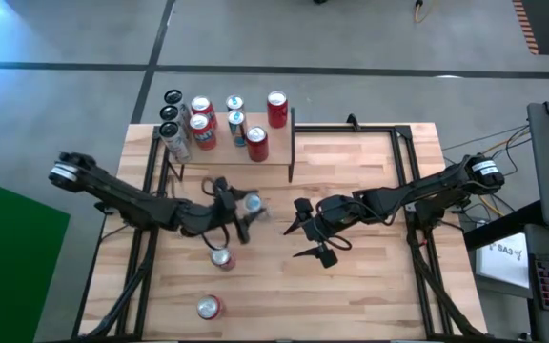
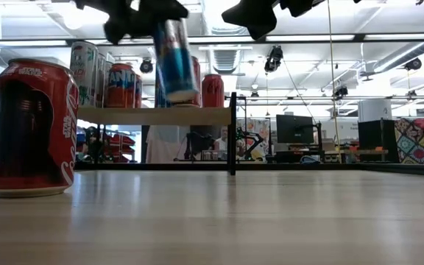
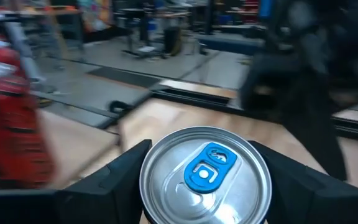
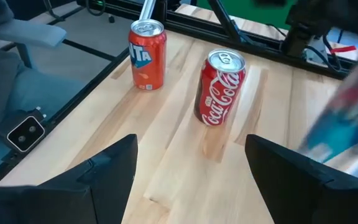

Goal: Place canned beverage on shelf
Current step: Put the blue soda can on the shelf aligned with the other blue soda cans

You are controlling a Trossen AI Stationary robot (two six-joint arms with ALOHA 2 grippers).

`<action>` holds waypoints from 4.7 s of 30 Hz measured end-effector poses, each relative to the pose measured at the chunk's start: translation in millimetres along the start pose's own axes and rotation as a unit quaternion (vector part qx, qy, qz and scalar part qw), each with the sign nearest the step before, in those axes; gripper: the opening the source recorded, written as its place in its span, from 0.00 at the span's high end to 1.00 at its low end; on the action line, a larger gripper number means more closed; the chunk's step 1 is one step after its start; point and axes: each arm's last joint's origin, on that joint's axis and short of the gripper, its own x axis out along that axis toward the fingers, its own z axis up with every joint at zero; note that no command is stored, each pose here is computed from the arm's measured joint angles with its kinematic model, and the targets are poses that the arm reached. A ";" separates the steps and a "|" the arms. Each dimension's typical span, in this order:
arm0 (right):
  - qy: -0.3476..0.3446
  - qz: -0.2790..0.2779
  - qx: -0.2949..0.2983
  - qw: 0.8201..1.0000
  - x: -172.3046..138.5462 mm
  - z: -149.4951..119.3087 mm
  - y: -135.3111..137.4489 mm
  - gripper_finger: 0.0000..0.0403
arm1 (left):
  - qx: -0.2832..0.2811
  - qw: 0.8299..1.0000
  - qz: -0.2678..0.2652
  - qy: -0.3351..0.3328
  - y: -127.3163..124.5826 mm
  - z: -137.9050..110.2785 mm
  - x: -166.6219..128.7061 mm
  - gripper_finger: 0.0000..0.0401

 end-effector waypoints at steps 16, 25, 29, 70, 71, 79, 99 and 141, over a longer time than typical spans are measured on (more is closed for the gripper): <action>0.002 -0.013 -0.003 1.000 0.0 0.0 -0.8 0.29 | 0.110 0.974 0.185 0.073 43.4 90.4 -17.7 0.43; 0.002 -0.013 -0.004 1.000 0.0 0.0 -0.8 0.30 | 0.083 0.971 0.194 0.111 78.4 99.5 7.6 0.43; 0.002 -0.013 -0.007 1.000 0.0 0.0 -0.8 0.29 | 0.052 0.971 0.204 0.114 96.0 101.6 13.0 0.43; 0.001 -0.013 -0.002 1.000 -0.2 0.3 -0.8 0.32 | 0.027 0.979 0.196 0.053 119.2 69.7 3.0 0.43; 0.001 -0.013 -0.003 1.000 -0.2 0.3 -0.8 0.32 | 0.025 0.979 0.195 0.046 119.9 70.7 1.7 0.43; -0.010 -0.015 -0.009 1.000 -0.2 2.5 -1.1 0.32 | 0.021 0.982 0.183 0.041 124.8 66.2 4.9 0.43; -0.010 -0.015 -0.009 1.000 -0.2 2.4 -1.1 0.32 | 0.023 0.974 0.218 0.057 136.0 58.1 22.8 0.43; -0.010 -0.015 -0.009 1.000 -0.2 2.5 -1.2 0.32 | 0.012 0.973 0.226 0.042 137.0 66.6 31.8 0.36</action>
